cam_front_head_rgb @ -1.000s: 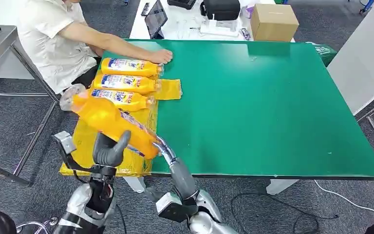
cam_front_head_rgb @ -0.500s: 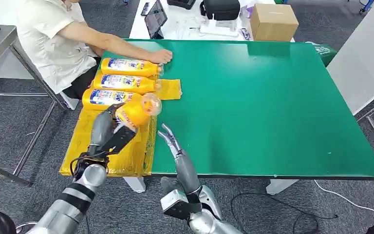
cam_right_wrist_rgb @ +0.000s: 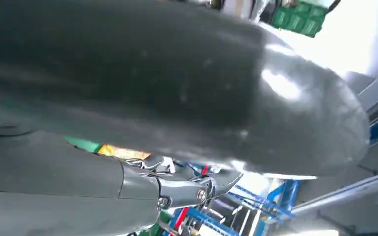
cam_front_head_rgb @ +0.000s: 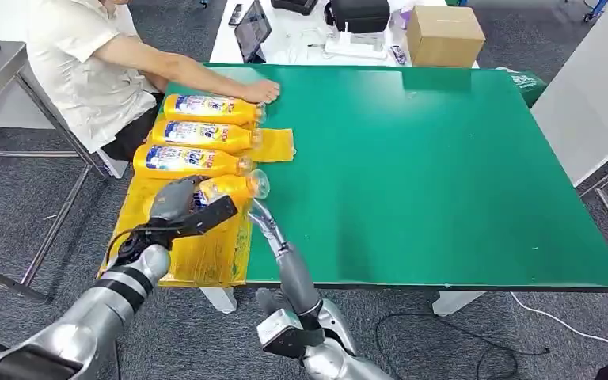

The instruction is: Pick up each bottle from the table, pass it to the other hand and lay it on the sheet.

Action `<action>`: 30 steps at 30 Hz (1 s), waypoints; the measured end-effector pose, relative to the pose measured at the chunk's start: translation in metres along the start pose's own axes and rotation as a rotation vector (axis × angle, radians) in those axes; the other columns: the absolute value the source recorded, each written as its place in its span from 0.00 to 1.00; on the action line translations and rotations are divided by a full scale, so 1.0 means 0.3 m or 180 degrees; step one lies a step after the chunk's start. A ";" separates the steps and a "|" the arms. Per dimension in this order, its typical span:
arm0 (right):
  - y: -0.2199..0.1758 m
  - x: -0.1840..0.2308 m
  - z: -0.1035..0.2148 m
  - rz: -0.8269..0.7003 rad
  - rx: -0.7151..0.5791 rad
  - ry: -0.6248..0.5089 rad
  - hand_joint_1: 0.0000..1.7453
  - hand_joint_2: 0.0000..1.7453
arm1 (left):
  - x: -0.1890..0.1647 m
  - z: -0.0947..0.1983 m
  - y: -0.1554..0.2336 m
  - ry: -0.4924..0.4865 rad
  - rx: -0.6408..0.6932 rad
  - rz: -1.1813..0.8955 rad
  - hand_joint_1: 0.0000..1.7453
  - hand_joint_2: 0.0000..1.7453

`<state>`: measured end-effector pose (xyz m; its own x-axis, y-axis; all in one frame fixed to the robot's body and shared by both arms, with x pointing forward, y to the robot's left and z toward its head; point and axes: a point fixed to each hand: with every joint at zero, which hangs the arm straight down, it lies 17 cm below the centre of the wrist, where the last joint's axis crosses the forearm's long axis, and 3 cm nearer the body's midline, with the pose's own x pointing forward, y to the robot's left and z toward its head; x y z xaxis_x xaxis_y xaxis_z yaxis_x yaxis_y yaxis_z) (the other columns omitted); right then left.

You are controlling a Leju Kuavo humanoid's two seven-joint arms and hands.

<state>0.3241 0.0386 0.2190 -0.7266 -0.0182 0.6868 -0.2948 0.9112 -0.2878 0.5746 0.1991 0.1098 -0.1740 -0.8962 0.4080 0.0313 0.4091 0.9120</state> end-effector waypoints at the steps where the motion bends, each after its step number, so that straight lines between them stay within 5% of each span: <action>1: 0.001 0.002 -0.002 -0.0003 -0.0001 -0.0005 0.00 0.00 | -0.009 -0.008 0.002 0.0023 -0.0026 -0.0024 1.00 1.00; 3: 0.003 0.005 -0.006 -0.0007 0.0004 -0.0016 0.00 0.00 | -0.021 -0.015 0.001 0.0053 -0.0066 -0.0046 1.00 1.00; 4: 0.004 0.007 -0.007 -0.0009 0.0008 -0.0022 0.00 0.00 | -0.028 -0.018 -0.001 0.0068 -0.0090 -0.0055 0.37 1.00; 7: 0.008 0.008 -0.008 -0.0019 0.0019 -0.0025 0.00 0.00 | -0.033 -0.023 -0.011 0.0068 -0.0175 -0.0026 0.02 1.00; 23: 0.008 0.003 -0.003 -0.0069 0.0018 0.0009 0.00 0.00 | 0.014 0.012 -0.099 -0.0263 -0.0514 -0.0035 0.00 1.00; 30: 0.009 0.002 0.012 -0.0095 0.0022 0.0036 0.00 0.00 | 0.093 0.041 -0.066 -0.0645 -0.0501 -0.0058 0.00 1.00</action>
<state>0.3207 0.0395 0.2162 -0.7103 -0.0407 0.7027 -0.3207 0.9074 -0.2716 0.5571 0.1682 0.1026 -0.3693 -0.8441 0.3888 0.1764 0.3471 0.9211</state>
